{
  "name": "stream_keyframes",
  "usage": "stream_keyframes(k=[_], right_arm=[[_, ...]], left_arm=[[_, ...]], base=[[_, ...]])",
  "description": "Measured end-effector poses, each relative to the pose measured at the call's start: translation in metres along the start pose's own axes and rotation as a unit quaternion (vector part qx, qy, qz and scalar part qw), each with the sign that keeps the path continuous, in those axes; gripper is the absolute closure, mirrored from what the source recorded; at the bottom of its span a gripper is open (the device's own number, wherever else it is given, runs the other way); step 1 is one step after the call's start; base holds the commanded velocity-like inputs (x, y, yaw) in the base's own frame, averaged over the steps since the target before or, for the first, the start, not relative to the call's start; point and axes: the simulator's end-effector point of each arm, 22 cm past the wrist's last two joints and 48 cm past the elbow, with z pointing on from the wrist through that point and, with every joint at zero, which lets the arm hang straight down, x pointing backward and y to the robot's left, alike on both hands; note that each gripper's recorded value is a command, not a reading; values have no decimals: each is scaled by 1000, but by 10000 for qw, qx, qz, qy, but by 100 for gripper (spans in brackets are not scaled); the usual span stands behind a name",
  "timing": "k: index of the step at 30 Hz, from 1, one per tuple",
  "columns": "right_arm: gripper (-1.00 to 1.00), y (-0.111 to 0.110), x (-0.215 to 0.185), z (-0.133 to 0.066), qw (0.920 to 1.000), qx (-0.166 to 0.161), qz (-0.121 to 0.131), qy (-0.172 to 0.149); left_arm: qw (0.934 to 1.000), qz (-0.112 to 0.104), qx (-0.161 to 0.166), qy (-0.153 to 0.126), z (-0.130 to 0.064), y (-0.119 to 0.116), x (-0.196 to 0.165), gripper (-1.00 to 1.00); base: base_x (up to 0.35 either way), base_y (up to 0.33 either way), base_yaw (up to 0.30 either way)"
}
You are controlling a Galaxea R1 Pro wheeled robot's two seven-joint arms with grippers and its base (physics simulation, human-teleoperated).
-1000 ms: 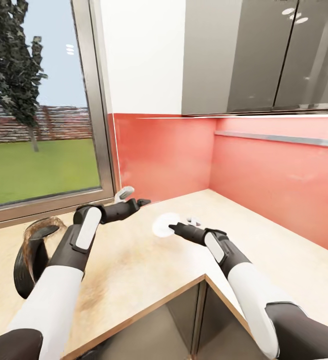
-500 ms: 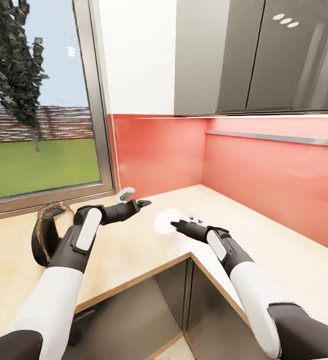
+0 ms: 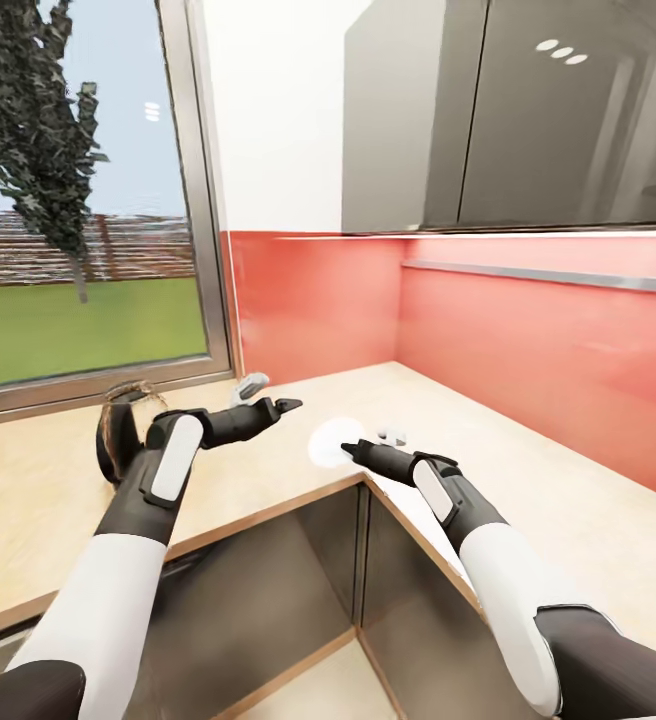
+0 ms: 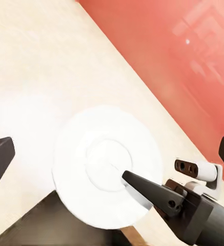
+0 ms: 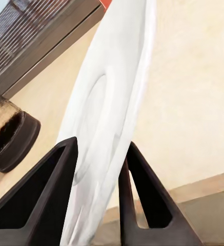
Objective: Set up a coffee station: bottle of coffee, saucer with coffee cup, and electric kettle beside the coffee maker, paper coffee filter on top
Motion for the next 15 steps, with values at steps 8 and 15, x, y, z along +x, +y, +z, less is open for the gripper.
stream_keyframes(k=[8, 15], right_arm=[[100, 4, -3, -2, 10000, -14, -25, -27], [100, 7, -6, -4, 10000, -25, -44, -47]], left_arm=[[9999, 71, 37, -83, -5, -7, -7, -100], [9999, 81, -32, -141, -14, 2, -13, -100]], base=[[-333, -17, 186], [-343, -1, 193]])
